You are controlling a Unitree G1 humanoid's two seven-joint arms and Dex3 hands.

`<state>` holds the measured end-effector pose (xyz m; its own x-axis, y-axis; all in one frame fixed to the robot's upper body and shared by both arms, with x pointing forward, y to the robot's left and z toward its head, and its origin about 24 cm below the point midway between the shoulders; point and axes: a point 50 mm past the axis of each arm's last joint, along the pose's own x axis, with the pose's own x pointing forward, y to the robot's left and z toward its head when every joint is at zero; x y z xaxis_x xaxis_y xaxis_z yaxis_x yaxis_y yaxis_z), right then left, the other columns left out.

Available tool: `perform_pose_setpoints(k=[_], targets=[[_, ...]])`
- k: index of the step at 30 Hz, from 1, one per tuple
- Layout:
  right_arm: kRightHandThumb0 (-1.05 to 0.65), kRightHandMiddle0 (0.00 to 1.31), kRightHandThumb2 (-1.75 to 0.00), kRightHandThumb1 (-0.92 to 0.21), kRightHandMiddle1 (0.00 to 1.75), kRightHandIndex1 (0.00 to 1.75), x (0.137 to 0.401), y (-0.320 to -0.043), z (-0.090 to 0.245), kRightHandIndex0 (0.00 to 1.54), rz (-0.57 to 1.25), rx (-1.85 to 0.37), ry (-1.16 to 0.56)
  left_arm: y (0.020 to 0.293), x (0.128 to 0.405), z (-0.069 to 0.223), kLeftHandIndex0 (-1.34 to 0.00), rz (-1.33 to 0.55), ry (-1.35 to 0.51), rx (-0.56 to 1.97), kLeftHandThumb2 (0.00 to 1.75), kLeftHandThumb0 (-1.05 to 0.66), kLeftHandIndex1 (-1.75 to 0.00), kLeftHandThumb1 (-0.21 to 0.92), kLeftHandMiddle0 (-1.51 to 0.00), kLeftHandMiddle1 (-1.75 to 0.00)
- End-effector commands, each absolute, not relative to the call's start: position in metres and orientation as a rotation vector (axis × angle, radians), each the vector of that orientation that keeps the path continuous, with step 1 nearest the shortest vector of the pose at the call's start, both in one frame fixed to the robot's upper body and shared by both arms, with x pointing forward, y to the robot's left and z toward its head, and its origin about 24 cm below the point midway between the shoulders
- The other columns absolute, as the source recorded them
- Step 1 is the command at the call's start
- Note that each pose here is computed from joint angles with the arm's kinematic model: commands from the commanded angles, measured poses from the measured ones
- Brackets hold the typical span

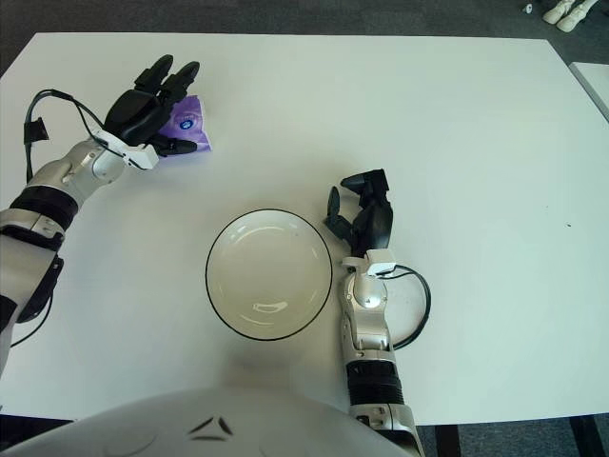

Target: Put the tissue paper into the plate.

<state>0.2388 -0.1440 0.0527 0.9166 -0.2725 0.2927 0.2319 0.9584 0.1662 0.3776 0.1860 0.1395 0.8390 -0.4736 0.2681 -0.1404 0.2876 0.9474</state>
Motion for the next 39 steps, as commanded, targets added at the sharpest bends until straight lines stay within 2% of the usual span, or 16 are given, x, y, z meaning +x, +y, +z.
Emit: perform_pose_setpoints(k=[1,23,39], targets=[[-0.39,0.37,-0.93,-0.63,1.75,1.46,0.228,-0.143,0.024,0.57,-0.299,0.147,-0.167,0.183,0.381,0.138,0.00,-0.254,-0.529,1.278,0.71,-1.05,0.00,0.61,0.00,0.00],[-0.39,0.37,-0.93,-0.63,1.75,1.46,0.223,-0.145,0.024,0.58,-0.319,0.157,-0.168,0.172,0.388,0.113,0.00,-0.391,-0.261,1.245,0.74,-1.01,0.00,0.56,0.00,0.00],[-0.39,0.38,-0.94,-0.62,1.75,1.45,0.223,-0.145,0.023,0.59,-0.316,0.179,-0.184,0.156,0.384,0.097,0.00,-0.492,-0.230,1.248,0.77,-1.01,0.00,0.55,0.00,0.00]])
